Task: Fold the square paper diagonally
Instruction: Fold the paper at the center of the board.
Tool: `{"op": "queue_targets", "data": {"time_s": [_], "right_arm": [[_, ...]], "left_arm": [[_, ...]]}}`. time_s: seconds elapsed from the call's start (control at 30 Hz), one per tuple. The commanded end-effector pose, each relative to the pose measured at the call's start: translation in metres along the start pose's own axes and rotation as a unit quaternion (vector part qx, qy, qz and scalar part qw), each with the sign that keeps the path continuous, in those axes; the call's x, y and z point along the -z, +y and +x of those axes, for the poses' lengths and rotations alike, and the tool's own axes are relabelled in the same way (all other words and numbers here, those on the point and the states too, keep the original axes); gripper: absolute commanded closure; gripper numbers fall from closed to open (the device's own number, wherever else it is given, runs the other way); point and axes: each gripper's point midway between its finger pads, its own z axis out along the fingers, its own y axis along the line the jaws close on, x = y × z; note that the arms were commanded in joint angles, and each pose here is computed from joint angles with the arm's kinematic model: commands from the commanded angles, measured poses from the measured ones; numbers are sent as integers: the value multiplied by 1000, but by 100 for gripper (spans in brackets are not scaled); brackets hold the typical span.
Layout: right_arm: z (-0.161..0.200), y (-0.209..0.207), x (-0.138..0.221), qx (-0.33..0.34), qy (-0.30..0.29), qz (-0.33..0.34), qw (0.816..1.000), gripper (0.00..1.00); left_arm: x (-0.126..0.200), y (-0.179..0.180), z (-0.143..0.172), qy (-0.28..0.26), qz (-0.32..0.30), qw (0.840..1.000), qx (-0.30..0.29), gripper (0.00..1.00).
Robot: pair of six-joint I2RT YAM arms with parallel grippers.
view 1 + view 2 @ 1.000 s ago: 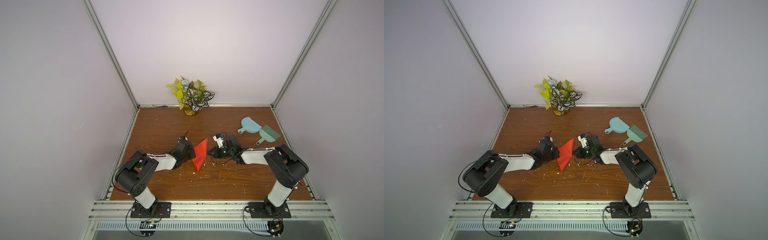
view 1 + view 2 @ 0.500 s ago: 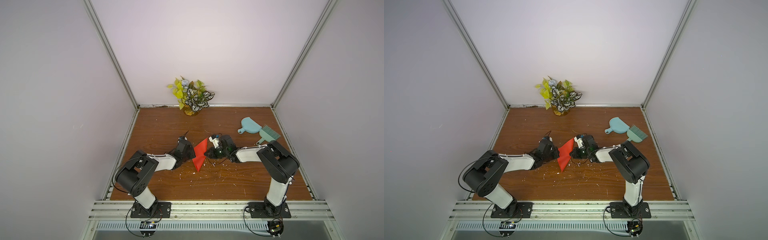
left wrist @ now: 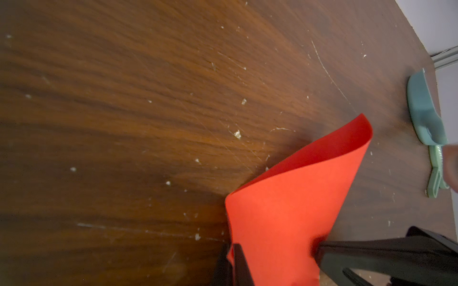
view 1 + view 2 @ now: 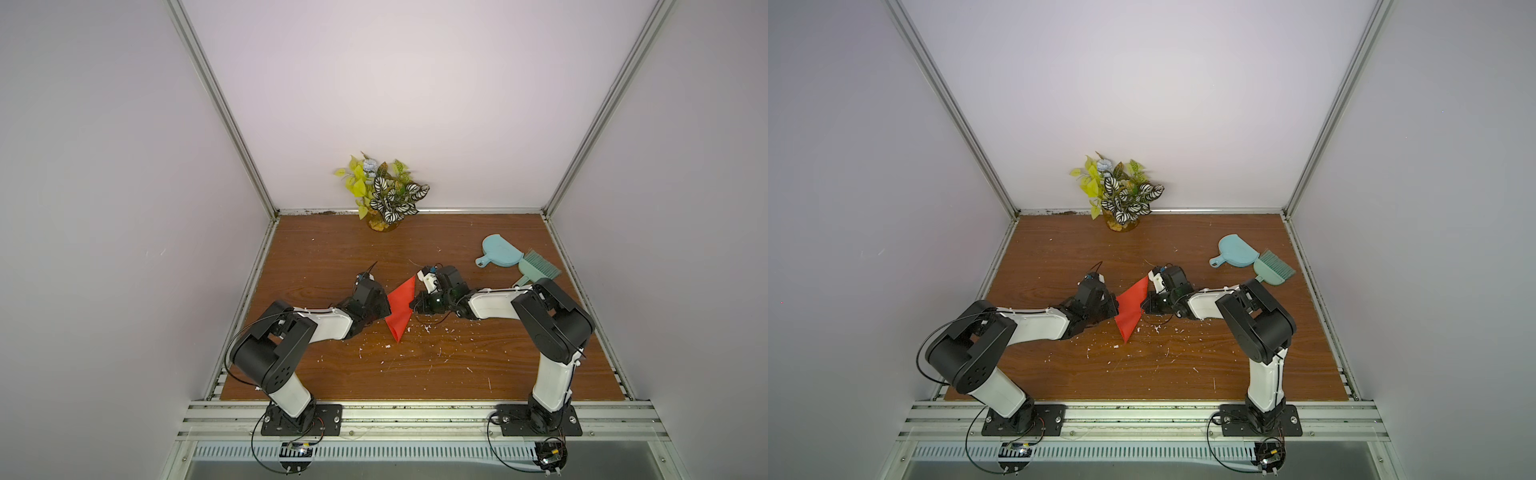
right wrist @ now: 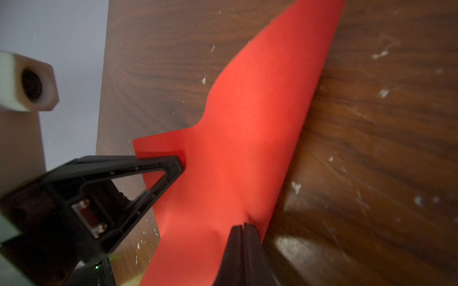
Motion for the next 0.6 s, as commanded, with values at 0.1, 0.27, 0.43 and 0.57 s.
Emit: {"op": "queue_targets", "data": {"time_s": [0.1, 0.27, 0.43, 0.57], "right_arm": [[-15, -23, -8, 4, -4, 36, 999, 96], [-30, -22, -10, 6, -14, 23, 1000, 96], [-38, 1, -7, 33, -19, -23, 999, 95], [-37, 17, -1, 41, -21, -59, 997, 95]], "left_arm": [[-2, 8, 4, 1, -12, 1000, 2, 99], [-2, 7, 4, 3, -11, 1000, 1, 99], [-2, 7, 4, 2, -11, 1000, 1, 99], [-3, 6, 4, 3, -9, 1000, 1, 99]]}}
